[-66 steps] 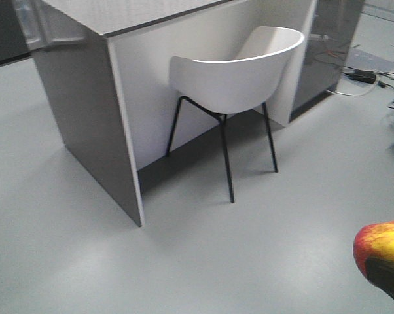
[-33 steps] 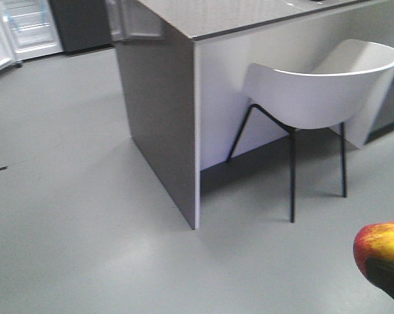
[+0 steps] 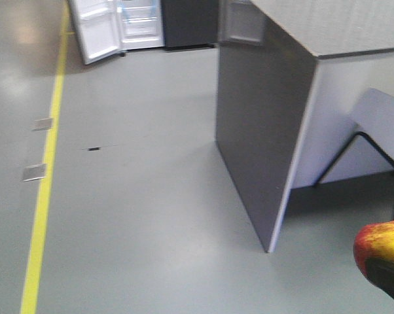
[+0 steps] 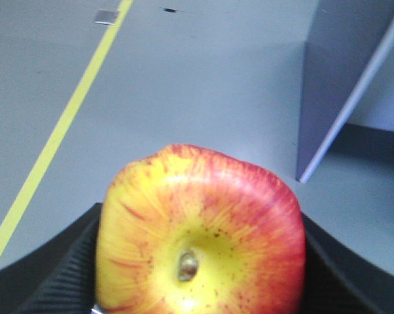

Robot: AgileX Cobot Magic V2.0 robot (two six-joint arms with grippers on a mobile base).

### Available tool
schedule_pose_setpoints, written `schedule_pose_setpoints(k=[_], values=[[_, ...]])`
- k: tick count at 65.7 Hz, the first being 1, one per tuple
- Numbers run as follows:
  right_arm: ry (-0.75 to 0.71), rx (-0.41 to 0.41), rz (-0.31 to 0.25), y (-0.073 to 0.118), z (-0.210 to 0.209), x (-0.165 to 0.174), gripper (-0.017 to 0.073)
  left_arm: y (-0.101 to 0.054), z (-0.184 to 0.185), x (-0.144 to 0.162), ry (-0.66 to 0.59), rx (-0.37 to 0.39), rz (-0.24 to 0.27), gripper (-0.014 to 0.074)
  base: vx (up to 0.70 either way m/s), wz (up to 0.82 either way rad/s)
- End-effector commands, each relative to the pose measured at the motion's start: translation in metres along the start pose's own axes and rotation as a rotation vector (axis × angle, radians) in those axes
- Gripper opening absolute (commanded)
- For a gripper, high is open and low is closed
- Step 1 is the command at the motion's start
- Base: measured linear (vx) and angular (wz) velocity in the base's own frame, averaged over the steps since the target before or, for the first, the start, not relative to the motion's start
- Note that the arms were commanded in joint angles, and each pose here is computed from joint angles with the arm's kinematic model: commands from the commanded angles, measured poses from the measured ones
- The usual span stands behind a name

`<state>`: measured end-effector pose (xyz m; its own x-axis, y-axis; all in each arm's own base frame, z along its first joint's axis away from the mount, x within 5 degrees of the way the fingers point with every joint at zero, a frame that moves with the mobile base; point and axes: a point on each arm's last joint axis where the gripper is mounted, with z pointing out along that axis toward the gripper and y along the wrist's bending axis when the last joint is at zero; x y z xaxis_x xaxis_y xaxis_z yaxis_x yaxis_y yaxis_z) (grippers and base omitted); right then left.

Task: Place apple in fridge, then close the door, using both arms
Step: 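Drive the base away from the counter toward the open fridge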

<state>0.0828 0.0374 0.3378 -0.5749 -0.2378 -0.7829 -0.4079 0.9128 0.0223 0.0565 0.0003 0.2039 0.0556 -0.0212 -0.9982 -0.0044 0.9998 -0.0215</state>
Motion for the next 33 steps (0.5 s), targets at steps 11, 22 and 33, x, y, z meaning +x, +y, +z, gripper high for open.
schedule_pose_setpoints(k=[11, 22, 33], values=[[-0.096, 0.004, -0.009, -0.0001, -0.0054, -0.0125, 0.0133, -0.0003, -0.0006, 0.0023, -0.057, 0.008, -0.010, -0.0006, 0.17, 0.56], [-0.096, 0.004, -0.009, -0.0001, -0.0054, -0.0125, 0.0133, -0.0003, -0.0006, 0.0023, -0.057, 0.008, -0.010, -0.0006, 0.20, 0.43], [-0.096, 0.004, -0.010, -0.0001, -0.0054, -0.0125, 0.0133, -0.0003, -0.0006, 0.0023, -0.057, 0.008, -0.010, -0.0006, 0.22, 0.26]])
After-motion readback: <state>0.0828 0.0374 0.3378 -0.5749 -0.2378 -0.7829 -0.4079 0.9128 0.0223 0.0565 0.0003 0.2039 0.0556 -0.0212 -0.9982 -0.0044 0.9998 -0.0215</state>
